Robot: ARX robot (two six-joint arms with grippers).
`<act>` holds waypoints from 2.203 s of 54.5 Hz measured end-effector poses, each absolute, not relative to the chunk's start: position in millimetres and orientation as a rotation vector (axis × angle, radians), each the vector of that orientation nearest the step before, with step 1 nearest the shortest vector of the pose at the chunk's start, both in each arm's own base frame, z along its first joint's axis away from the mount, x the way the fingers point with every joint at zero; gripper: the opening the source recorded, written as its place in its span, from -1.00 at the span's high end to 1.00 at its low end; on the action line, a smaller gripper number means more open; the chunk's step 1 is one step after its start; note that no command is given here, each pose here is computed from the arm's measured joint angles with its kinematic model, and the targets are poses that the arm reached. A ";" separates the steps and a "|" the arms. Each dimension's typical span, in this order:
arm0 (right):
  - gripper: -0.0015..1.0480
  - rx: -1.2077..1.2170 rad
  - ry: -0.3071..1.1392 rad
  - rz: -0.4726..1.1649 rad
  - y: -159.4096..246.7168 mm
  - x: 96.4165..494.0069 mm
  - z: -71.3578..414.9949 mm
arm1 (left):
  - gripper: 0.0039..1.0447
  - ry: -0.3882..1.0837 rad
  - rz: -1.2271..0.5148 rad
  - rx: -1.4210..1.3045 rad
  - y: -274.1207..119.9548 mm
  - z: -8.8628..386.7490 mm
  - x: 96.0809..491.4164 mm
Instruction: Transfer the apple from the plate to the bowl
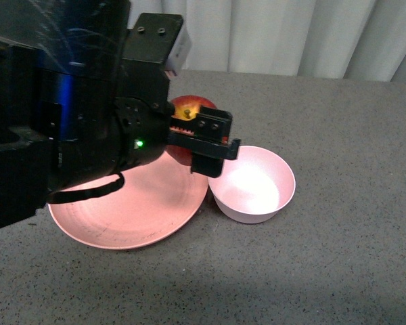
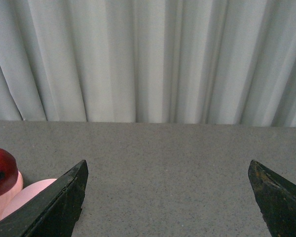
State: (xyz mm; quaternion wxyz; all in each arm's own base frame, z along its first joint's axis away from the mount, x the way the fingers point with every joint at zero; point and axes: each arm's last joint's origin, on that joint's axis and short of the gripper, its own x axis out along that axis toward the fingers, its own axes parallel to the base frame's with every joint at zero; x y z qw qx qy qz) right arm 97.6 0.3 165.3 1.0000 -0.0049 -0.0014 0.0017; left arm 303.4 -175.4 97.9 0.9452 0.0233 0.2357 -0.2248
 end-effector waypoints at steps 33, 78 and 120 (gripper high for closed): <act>-0.82 -0.010 -0.003 0.003 0.3 97.6 165.3 | -0.49 0.550 -0.498 0.074 -222.3 69.9 306.7; -0.82 -0.010 -0.003 0.003 0.3 97.6 165.3 | -0.88 0.478 -0.472 0.031 -211.2 87.4 300.8; -0.82 -0.009 -0.003 0.002 0.2 97.6 165.3 | -0.13 0.023 -0.007 -0.021 -49.7 147.2 212.0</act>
